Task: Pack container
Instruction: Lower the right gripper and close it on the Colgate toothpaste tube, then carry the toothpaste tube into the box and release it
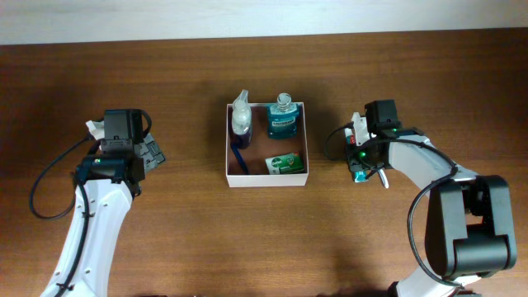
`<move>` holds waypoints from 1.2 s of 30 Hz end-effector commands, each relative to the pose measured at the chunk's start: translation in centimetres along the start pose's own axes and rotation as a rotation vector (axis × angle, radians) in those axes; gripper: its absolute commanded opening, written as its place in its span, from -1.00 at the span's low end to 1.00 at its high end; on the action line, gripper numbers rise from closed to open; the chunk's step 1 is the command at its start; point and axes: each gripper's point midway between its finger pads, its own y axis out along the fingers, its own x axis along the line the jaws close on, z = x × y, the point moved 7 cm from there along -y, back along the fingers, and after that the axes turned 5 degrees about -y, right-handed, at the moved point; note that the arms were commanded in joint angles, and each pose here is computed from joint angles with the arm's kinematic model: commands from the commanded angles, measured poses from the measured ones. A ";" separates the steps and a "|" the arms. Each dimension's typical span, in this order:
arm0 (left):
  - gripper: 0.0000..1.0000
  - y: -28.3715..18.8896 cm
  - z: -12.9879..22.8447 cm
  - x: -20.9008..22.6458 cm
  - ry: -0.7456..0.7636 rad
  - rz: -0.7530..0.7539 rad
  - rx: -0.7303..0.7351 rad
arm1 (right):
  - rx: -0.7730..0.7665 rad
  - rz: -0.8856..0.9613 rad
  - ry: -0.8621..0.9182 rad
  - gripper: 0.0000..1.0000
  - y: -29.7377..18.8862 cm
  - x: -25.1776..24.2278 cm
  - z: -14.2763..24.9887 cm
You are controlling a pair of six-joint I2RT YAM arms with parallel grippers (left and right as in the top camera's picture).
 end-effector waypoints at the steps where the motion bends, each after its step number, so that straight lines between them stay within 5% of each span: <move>1: 0.99 -0.8 -0.9 0.2 -0.011 0.000 -0.038 | 0.021 -0.019 0.017 -0.85 0.6 0.1 0.5; 8: 0.99 -0.8 -0.9 0.2 -0.011 0.000 -0.038 | 0.010 -0.022 0.015 -0.92 -0.3 0.1 -0.2; 27: 0.99 -0.8 -0.9 0.2 -0.011 0.000 -0.038 | -0.448 -0.224 -0.177 -0.92 -18.8 7.2 -3.2; 36: 0.99 -0.8 -0.9 0.2 -0.011 0.000 -0.038 | -0.466 -0.302 -0.325 -0.92 -18.8 12.4 -3.3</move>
